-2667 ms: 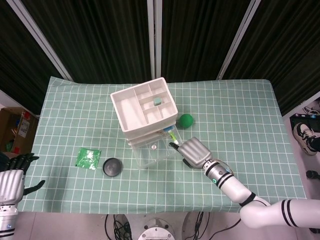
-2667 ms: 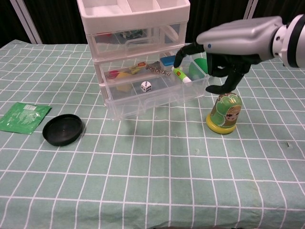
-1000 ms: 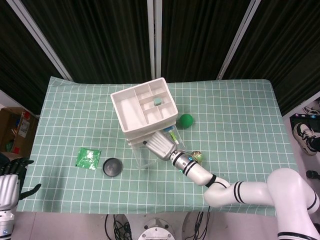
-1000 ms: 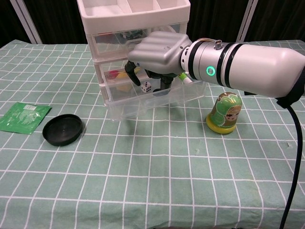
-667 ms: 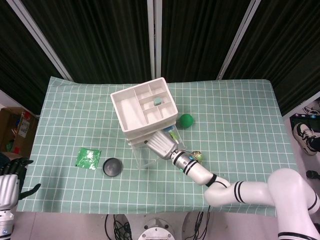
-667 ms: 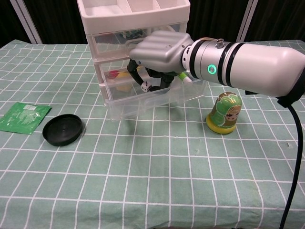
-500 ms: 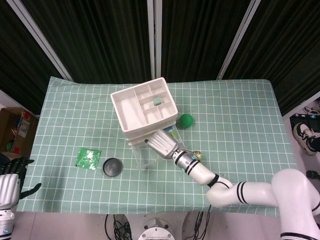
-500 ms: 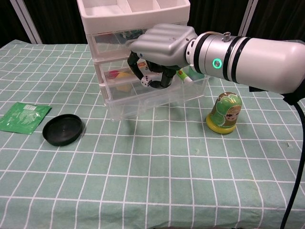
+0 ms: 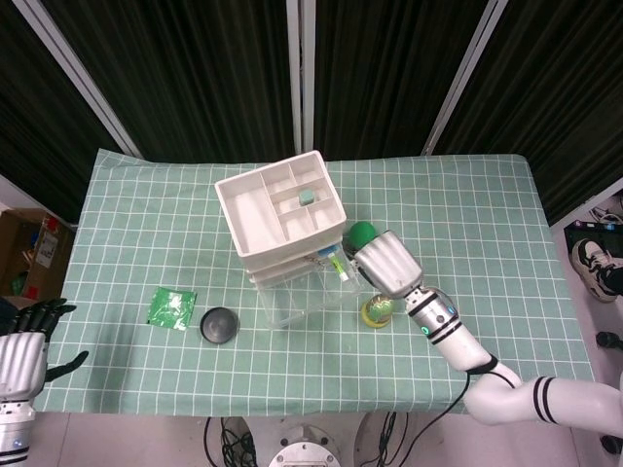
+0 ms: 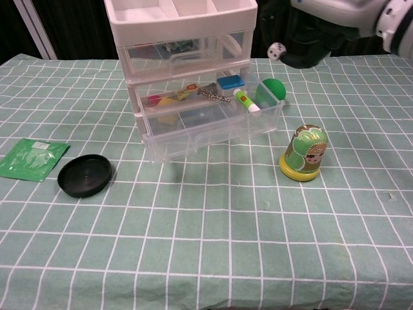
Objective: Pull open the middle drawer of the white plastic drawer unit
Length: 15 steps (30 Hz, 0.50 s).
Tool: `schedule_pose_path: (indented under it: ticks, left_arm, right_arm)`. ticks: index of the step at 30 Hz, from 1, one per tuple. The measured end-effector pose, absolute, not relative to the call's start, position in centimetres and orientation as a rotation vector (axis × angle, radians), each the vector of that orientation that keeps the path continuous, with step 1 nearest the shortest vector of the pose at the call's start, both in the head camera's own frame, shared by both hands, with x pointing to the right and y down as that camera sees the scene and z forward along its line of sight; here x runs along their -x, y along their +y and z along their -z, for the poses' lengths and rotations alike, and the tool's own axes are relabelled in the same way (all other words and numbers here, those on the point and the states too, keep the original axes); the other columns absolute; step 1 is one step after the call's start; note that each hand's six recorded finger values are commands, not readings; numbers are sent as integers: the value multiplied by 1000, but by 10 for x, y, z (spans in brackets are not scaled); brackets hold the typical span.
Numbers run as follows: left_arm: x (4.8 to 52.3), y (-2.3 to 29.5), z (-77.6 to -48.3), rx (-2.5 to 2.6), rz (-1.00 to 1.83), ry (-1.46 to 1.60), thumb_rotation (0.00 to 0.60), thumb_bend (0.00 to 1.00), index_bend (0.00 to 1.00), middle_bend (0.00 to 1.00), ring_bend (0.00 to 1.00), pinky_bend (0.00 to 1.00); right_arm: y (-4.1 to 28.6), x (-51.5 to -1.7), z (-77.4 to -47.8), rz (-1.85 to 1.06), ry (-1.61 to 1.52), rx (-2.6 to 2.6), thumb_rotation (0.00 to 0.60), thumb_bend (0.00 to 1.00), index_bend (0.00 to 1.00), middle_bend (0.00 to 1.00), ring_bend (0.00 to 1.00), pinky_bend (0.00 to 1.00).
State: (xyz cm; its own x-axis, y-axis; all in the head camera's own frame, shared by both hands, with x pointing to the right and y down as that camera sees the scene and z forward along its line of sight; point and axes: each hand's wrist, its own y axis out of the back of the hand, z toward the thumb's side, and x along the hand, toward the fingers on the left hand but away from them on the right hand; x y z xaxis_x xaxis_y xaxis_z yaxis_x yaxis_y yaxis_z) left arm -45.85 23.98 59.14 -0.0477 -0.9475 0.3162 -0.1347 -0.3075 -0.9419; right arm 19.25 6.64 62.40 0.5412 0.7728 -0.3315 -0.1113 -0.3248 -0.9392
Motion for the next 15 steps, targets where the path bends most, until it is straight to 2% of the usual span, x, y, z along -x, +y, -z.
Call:
schedule_pose_path:
  ticks: [7,15]
  left_arm:
    - [450,240,-592,1514,1429,1179,600,87,276,222,175,199]
    - [452,241,-588,1500,1448,1173,600,87,277,222,175,199]
  right_arm:
    - [75,-231,-673,-1146,-480,1680,600,373,664,944,1000,1000]
    - [88,-225,-730,-1214,-372,1689,600,376,593,944,1000,1000]
